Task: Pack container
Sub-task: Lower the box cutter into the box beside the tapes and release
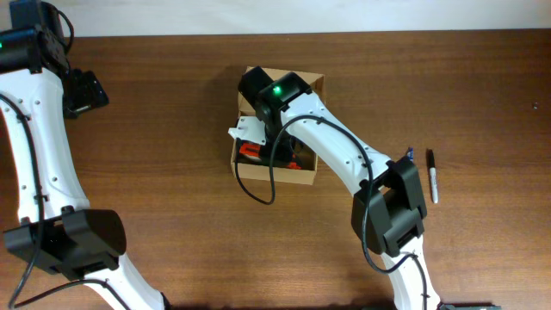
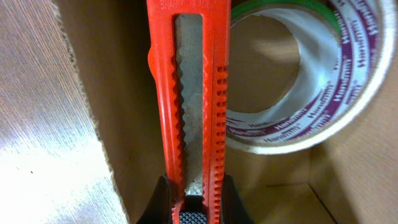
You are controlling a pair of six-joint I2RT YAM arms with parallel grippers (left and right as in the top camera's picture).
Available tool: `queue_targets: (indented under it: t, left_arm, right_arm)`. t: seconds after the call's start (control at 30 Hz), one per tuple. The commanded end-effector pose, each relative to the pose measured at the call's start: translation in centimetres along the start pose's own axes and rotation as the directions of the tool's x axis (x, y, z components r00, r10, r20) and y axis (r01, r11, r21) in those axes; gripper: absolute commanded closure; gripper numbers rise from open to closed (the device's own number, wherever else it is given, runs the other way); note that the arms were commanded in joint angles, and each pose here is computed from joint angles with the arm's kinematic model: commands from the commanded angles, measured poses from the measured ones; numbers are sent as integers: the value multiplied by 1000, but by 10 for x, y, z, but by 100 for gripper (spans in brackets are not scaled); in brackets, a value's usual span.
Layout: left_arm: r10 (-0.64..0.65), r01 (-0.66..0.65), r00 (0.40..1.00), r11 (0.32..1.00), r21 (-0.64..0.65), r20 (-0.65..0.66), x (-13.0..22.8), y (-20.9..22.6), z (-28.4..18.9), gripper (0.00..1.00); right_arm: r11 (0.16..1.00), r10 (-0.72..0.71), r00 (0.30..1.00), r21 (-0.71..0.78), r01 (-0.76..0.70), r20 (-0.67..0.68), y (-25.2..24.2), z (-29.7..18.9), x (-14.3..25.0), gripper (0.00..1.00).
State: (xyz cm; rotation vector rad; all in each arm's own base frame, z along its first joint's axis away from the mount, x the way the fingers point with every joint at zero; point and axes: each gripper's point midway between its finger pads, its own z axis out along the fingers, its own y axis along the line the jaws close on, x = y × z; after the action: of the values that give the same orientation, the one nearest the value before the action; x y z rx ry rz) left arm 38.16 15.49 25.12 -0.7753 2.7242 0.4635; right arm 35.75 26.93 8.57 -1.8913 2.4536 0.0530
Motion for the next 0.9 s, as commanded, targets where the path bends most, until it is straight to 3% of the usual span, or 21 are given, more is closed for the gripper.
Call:
queue_targets:
  t: [0.0,0.5,0.63,0.7,0.77,0.87]
  left_arm:
    - [-3,3,1000,1000,-4,-8,1,2,3,0]
    - [-2,2,1000,1000,-4,-8,1,2,3,0]
    - [-2,2,1000,1000,-4,-8,1,2,3,0]
    - [-3,3,1000,1000,-4,-8,1,2,3,0]
    - [-3,3,1000,1000,-4,-8,1,2,3,0]
    - [-3,3,1000,1000,-4,-8,1,2,3,0]
  right_arm:
    - [1000,-6,1000,-25,6,9,5,3,-3,96]
    - [998,-14,1000,-57,13,-13,13,14,-4,96]
    - [998,-14,1000,-54,13,-15,13,14,-4,83]
    - [999,-14,1000,-50,13,-19,12,14,-3,69]
    - [999,-14,1000,-40,13,-26,10,14,-2,62]
    - [999,-10,999,-34,9,-32,9,14,-1,59]
